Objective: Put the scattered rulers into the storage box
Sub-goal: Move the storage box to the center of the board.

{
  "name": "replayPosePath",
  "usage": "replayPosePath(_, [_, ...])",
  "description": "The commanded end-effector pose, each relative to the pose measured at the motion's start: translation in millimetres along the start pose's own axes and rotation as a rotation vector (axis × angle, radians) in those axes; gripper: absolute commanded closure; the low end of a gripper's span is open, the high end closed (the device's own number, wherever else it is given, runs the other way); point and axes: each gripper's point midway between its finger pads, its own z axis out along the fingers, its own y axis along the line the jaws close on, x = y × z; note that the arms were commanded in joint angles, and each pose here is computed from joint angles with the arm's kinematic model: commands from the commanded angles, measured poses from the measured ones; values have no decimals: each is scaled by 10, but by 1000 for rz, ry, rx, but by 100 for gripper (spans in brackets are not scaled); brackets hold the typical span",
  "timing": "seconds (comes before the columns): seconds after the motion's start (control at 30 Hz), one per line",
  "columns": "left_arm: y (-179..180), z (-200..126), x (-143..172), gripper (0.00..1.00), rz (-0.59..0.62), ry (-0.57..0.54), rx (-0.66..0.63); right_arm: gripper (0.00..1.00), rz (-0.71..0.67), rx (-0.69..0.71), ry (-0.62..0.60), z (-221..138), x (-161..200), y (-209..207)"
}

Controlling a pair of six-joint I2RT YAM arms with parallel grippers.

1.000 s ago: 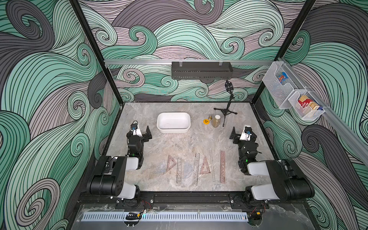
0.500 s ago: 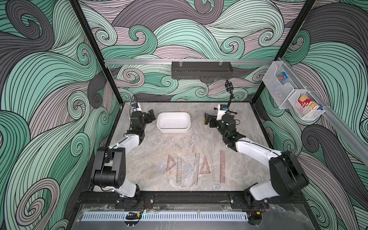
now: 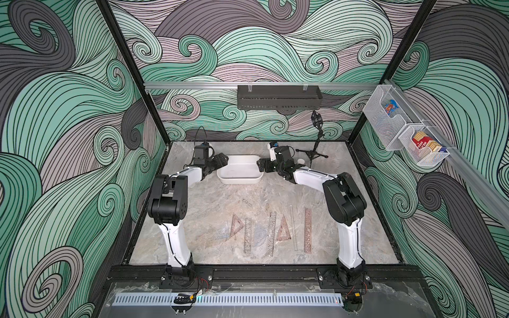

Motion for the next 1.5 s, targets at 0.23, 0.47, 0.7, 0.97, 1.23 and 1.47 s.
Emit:
replayPosePath(0.23, [-358,-16,254,24,-11,71,136,34,21,-84,73,45,149,154])
replayPosePath(0.47, [-485,-13,450,26,-4,111,154,42,38,-90,78,-112,181,168])
replayPosePath(0.7, [-536,-182,561,27,-17,119,162,43,49,-78,76,-353,242,179])
replayPosePath(0.97, [-494,-328,746,27,-17,137,145,43,48,-58,100,-546,452,192])
replayPosePath(1.23, [-455,-460,799,26,-10,125,105,40,41,-18,113,-635,597,119])
replayPosePath(1.47, [-378,-588,650,21,13,64,18,32,30,27,91,-774,534,50])
